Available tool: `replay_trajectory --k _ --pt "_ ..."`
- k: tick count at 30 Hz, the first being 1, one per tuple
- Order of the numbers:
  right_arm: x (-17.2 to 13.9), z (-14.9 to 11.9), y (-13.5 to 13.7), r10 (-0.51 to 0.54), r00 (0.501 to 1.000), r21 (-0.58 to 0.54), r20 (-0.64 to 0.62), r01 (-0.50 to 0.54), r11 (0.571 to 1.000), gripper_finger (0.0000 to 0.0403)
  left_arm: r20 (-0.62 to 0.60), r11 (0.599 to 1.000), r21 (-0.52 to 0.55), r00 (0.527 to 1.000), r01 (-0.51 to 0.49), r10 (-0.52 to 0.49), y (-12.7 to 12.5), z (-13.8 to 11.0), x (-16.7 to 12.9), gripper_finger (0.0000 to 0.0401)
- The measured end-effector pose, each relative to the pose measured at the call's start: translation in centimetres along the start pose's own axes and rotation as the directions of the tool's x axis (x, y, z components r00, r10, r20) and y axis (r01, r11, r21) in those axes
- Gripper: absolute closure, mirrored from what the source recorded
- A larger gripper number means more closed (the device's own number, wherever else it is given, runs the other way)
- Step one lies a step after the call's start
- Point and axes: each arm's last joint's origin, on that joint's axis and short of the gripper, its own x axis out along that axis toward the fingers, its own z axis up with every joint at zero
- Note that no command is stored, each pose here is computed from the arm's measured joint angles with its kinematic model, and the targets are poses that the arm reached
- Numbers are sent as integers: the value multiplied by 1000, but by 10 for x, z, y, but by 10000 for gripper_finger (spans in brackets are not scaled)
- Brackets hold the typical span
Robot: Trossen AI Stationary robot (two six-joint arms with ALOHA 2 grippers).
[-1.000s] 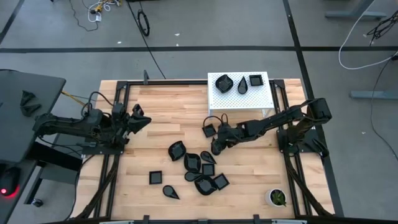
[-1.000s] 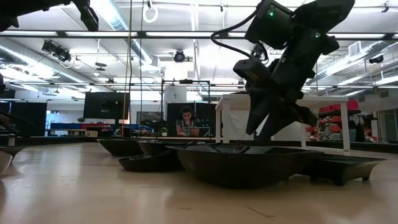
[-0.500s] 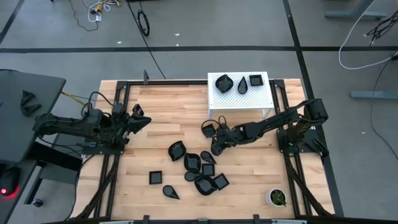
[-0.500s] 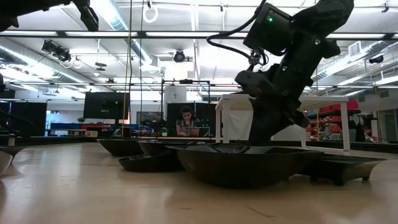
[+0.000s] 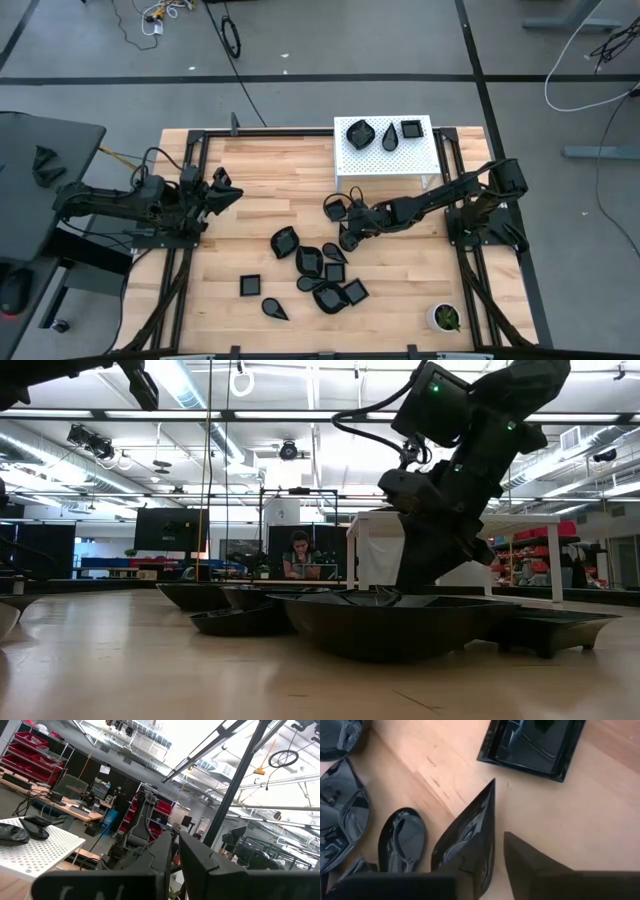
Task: Pick & Place Mini shaped plates
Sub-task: Stack the drop shaped plate on top of the drop shaped plates on the shelf
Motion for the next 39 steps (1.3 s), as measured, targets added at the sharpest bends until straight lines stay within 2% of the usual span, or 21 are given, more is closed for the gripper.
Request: replay_trajectory --k 5,13,25,39 --pt "0 -1 2 9 1000 -13 10 -9 1000 299 0 1000 0 1000 0 0 0 0 0 360" --pt "0 -1 2 6 1000 -53 12 -5 999 335 0 1000 0 1000 0 0 0 0 0 360" --pt "13 -7 1 -15 1000 -67 -4 14 998 327 0 1000 0 1000 0 0 0 0 0 360" --pt "12 -5 2 -23 999 -69 40 26 997 372 0 1000 0 1000 0 0 0 0 0 360"
